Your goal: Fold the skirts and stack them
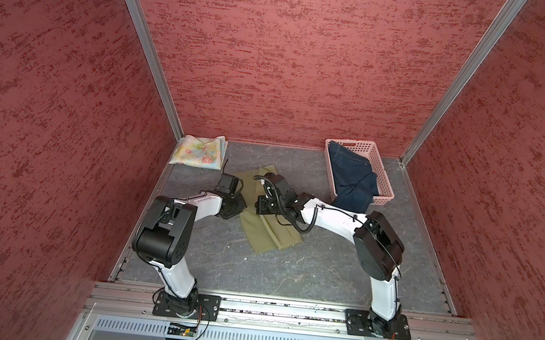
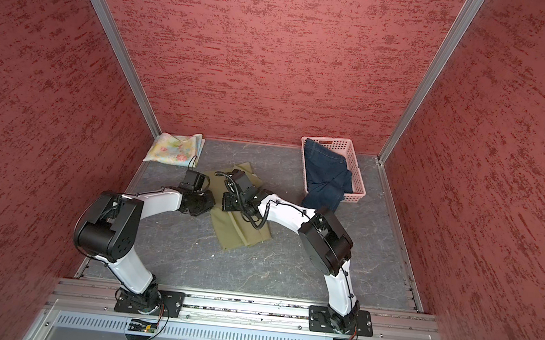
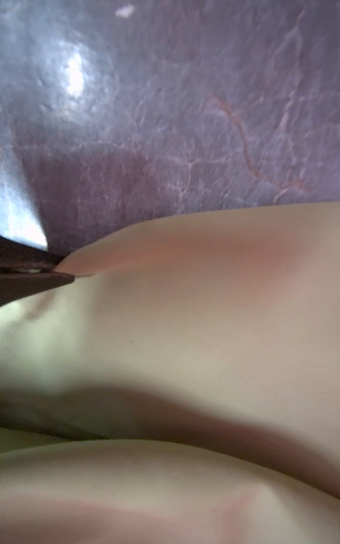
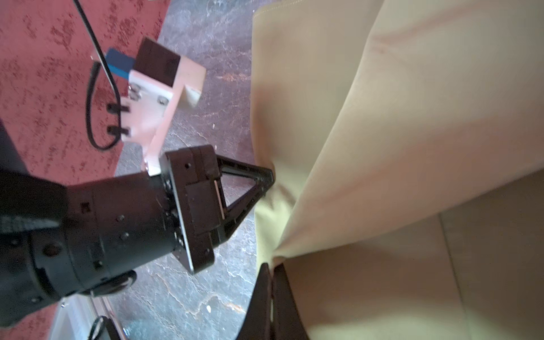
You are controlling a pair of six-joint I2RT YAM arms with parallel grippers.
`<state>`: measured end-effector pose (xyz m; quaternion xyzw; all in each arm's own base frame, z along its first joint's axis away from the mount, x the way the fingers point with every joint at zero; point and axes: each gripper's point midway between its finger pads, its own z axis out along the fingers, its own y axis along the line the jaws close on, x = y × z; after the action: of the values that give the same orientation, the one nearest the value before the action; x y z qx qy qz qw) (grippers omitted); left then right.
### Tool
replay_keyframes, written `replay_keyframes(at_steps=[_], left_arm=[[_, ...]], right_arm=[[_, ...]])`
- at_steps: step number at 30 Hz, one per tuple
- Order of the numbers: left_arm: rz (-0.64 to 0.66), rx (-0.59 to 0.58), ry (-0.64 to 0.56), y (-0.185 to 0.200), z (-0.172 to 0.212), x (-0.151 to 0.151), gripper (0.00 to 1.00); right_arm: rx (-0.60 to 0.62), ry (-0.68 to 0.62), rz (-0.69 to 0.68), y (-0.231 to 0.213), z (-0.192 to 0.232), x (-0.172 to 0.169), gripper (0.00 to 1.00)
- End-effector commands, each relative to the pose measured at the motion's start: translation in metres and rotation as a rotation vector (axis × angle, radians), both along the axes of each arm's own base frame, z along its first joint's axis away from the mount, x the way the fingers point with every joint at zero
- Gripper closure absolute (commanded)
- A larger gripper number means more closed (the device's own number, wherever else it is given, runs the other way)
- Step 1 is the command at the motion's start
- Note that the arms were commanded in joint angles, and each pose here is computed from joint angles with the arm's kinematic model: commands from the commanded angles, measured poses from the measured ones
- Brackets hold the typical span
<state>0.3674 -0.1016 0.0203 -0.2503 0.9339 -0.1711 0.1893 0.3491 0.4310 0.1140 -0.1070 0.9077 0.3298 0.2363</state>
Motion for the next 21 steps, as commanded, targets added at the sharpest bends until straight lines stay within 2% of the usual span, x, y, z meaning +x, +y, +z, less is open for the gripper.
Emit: replay_keyframes(at_steps=[1, 21], left_arm=[[0.003, -0.011, 0.020, 0.002, -0.003, -0.008, 0.99], [0.009, -0.034, 0.009, 0.004, -0.003, -0.003, 0.99]], right_arm=[[0.074, 0.000, -0.043, 0.012, 0.017, 0.009, 1.00], [0.113, 0.063, -0.103, 0.027, 0.010, 0.020, 1.00]])
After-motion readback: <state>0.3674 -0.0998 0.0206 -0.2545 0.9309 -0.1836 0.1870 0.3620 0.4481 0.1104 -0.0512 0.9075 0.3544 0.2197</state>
